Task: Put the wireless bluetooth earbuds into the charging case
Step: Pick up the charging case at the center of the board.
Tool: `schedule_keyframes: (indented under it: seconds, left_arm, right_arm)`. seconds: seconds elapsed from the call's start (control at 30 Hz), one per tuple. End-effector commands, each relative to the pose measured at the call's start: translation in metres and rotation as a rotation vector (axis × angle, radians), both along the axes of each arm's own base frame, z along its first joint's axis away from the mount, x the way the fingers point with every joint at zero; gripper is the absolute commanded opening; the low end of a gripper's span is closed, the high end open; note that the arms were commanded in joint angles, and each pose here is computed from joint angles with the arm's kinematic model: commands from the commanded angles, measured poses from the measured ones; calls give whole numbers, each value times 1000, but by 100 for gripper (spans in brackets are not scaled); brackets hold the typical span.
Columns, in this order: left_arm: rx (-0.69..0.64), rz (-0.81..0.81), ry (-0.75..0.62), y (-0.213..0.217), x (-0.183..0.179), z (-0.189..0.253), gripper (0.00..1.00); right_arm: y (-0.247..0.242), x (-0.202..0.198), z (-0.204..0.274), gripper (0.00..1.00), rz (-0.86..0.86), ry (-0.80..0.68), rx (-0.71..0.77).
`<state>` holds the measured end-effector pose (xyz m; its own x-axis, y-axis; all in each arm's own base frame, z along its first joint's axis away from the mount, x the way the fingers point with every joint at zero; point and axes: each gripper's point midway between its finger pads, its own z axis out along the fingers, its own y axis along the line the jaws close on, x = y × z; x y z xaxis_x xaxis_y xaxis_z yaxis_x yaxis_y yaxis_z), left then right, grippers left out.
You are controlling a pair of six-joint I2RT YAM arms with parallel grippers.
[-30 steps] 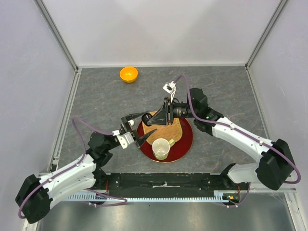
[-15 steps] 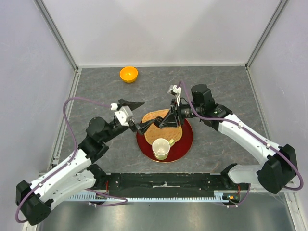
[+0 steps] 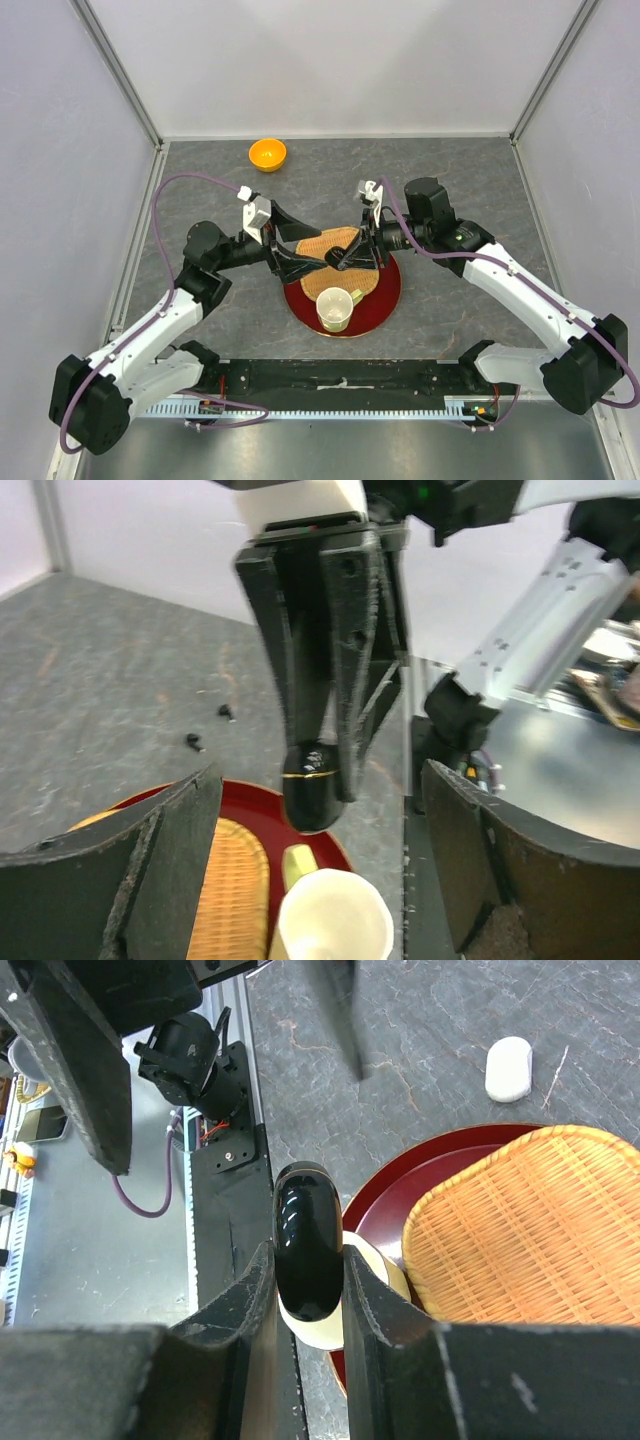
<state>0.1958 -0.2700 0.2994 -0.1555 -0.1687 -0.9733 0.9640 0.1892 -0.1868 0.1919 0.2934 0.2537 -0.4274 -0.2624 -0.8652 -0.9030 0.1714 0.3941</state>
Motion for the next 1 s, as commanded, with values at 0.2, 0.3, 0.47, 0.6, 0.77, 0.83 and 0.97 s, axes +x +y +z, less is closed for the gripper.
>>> schedule_keyframes:
  seconds: [0.2, 0.3, 0.47, 0.6, 0.77, 0.83, 0.97]
  left_arm:
    - [-13, -252, 95, -13, -27, 2, 63]
    - [-13, -254, 107, -14, -24, -1, 61]
    - [-23, -245, 118, -17, -20, 0, 56]
    - [-28, -256, 129, -20, -19, -1, 50]
    - [-32, -267, 132, -24, -19, -1, 35]
    - [-32, -274, 132, -26, -21, -1, 34]
    - [-34, -282, 128, -29, -22, 0, 39]
  right_arm:
    - [4, 5, 30, 0, 14, -95, 47]
    - [3, 5, 32, 0, 13, -97, 50]
    - [3, 4, 33, 0, 12, -98, 52]
    - [4, 5, 33, 0, 11, -98, 54]
    - [5, 6, 34, 0, 9, -92, 59]
    - [5, 6, 33, 0, 8, -90, 58]
    - [5, 6, 32, 0, 6, -85, 59]
